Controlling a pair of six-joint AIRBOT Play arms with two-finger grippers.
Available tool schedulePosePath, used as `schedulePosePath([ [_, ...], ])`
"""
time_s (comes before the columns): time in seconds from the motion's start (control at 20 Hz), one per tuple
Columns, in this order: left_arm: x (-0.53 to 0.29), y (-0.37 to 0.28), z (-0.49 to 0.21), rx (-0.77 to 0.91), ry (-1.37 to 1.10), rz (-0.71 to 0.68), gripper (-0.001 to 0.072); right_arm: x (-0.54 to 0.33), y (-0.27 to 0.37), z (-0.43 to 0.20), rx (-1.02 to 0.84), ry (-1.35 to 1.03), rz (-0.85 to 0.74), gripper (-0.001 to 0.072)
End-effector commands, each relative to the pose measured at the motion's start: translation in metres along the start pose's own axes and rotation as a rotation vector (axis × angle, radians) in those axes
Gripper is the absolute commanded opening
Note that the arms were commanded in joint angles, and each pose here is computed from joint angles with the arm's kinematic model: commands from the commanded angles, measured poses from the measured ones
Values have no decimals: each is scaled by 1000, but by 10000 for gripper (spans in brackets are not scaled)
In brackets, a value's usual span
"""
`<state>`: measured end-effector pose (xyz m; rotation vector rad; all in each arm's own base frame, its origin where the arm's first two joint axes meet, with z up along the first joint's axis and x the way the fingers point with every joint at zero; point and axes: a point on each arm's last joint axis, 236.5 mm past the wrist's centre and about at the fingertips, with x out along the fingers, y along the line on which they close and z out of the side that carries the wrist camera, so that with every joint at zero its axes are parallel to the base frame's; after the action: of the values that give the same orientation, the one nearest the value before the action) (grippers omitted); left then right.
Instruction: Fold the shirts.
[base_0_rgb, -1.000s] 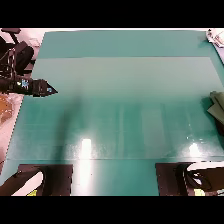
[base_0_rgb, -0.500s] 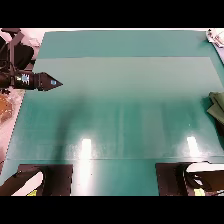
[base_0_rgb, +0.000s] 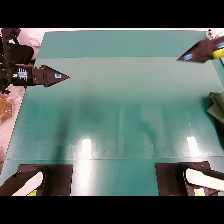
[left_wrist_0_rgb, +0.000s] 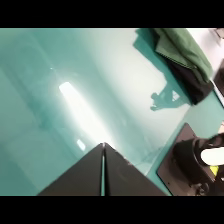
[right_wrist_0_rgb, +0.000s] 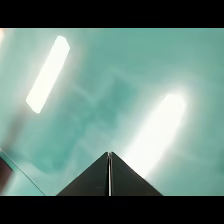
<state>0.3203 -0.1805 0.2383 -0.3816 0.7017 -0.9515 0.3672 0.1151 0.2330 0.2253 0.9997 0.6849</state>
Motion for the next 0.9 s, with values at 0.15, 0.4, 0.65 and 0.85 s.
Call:
schedulePosePath([
  [0.15, -8, -26, -1, 69, -5, -41, 30, 60, 102, -53, -226, -24, -1, 23],
  [0.4, -9, -33, -5, 61, 9, -69, 30, 91, 124, -79, -158, 26, 137, 24],
  [0.65, -9, -38, -7, 59, 16, -91, 30, 87, 126, -78, -163, 10, 137, 25],
  [0.85, -9, -37, -5, 59, 10, -87, 30, 78, 131, -77, -176, -13, 141, 25],
])
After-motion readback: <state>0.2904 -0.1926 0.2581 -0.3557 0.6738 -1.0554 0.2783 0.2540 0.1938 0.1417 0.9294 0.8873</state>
